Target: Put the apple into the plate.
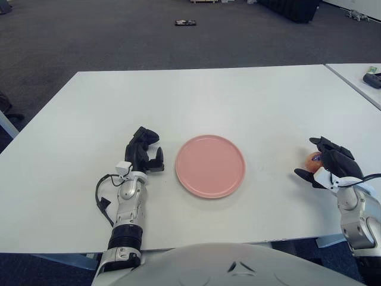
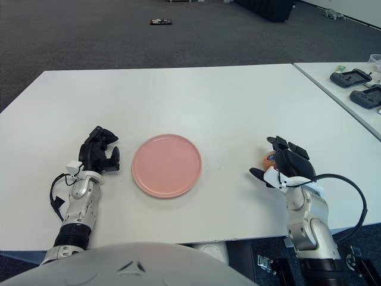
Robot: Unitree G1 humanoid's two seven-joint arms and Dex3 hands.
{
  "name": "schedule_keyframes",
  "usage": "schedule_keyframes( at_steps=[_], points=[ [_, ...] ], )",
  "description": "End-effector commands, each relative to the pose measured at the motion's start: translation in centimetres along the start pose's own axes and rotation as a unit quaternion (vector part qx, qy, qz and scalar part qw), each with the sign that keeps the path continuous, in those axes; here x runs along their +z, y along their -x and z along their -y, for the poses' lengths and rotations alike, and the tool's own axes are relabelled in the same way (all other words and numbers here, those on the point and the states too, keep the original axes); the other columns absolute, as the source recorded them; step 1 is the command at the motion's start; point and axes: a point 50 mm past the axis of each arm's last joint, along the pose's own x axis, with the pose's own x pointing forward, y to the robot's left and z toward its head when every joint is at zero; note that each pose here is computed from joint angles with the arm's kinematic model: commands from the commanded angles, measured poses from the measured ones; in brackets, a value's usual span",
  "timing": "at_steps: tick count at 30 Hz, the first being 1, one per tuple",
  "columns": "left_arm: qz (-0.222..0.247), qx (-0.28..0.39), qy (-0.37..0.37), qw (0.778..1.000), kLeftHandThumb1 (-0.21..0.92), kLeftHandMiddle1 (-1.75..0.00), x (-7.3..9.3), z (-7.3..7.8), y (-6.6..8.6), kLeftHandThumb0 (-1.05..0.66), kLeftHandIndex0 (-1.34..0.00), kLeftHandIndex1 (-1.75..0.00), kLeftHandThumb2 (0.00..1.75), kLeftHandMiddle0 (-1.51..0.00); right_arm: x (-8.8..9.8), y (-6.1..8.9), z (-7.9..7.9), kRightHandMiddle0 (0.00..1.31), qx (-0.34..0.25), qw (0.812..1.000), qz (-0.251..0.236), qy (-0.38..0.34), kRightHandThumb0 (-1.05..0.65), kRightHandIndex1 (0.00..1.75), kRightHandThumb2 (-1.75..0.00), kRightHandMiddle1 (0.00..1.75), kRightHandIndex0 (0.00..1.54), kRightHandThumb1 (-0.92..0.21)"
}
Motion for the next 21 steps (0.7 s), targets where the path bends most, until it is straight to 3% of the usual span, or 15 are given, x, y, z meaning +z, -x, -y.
schedule_keyframes(
  at_steps=[1, 21],
  points=[
    [-0.052, 0.014, 0.011, 0.998, -0.08, -1.75, -2.04, -0.72, 0.95, -0.01, -0.71, -1.67, 1.75, -0.92, -0.46, 0.34, -1.59, 0.0, 0.042, 0.999, -0.012, -0.014, -0.98, 0.35, -0.68, 0.73, 0.0, -0.68],
    [-0.05, 0.013, 0.012, 0.999, -0.08, -1.75, -2.02, -0.6, 0.95, -0.01, -0.72, -1.66, 1.75, -0.92, -0.48, 0.35, -1.58, 0.0, 0.042, 0.999, -0.012, -0.014, -0.98, 0.35, -0.7, 0.73, 0.0, -0.67]
  ],
)
